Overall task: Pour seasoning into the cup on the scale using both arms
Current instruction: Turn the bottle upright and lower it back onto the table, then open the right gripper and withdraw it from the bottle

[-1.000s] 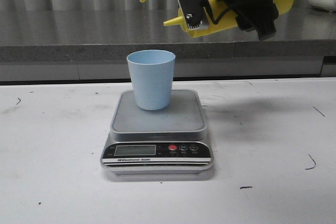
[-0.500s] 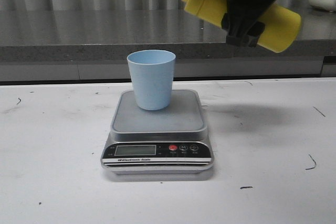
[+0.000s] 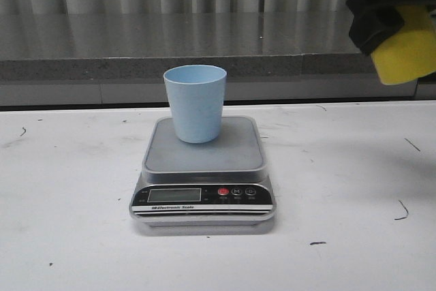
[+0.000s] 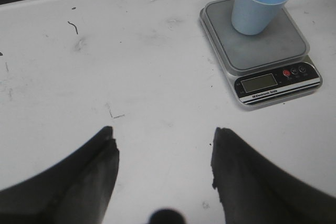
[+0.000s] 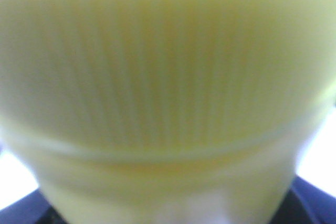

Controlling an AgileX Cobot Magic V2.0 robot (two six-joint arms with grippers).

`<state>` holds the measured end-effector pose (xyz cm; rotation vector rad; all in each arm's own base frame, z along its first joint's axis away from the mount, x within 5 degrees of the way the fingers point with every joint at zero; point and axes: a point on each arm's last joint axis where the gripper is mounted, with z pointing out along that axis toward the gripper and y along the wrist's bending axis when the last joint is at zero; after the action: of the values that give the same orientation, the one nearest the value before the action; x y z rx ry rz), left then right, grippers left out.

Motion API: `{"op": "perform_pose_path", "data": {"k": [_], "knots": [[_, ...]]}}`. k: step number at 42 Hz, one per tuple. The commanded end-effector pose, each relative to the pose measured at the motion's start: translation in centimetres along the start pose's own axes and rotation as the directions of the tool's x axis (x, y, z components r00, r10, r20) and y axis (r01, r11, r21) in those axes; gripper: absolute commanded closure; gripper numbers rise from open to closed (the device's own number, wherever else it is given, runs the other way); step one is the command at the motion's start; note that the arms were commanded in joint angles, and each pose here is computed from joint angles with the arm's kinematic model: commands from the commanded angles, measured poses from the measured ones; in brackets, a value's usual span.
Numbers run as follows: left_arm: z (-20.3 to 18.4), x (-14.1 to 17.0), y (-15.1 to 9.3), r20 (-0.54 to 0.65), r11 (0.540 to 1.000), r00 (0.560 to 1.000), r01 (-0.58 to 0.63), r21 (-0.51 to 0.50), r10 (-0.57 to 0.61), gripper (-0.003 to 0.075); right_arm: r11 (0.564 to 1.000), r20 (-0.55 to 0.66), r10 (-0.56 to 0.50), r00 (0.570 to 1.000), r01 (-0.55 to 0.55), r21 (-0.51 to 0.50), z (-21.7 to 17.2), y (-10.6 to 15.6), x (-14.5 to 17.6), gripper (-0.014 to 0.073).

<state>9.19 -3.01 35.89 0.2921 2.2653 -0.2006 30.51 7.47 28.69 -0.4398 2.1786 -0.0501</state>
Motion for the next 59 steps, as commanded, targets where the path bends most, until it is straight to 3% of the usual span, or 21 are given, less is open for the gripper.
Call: {"op": "perform_pose_path", "data": {"k": [1,13,23,48,59], "knots": [[-0.5,-1.1,-0.1,0.09,1.0,0.996,0.011,0.01,-0.012,0.0335,1.0,0.271,0.019,0.962,-0.015,-0.015,-1.5,-0.3,-0.6,0.0281],[-0.5,-1.1,-0.1,0.09,1.0,0.996,0.011,0.01,-0.012,0.0335,0.994,0.447,0.072,0.892,-0.028,-0.105,1.2,1.3,4.2,0.0281],[-0.5,-1.1,-0.1,0.09,1.0,0.996,0.011,0.01,-0.012,0.0335,0.988,0.481,0.123,0.868,-0.06,-0.144,4.6,1.9,5.5,0.0281],[-0.5,-1.1,-0.1,0.09,1.0,0.996,0.011,0.01,-0.012,0.0335,0.99,0.63,0.139,0.764,-0.116,-0.078,8.6,1.8,7.4,0.0281],[-0.5,-1.1,-0.1,0.09,1.0,0.996,0.011,0.01,-0.012,0.0335,0.984,0.605,0.168,0.778,-0.169,-0.056,9.9,1.7,8.6,0.0248]]}}
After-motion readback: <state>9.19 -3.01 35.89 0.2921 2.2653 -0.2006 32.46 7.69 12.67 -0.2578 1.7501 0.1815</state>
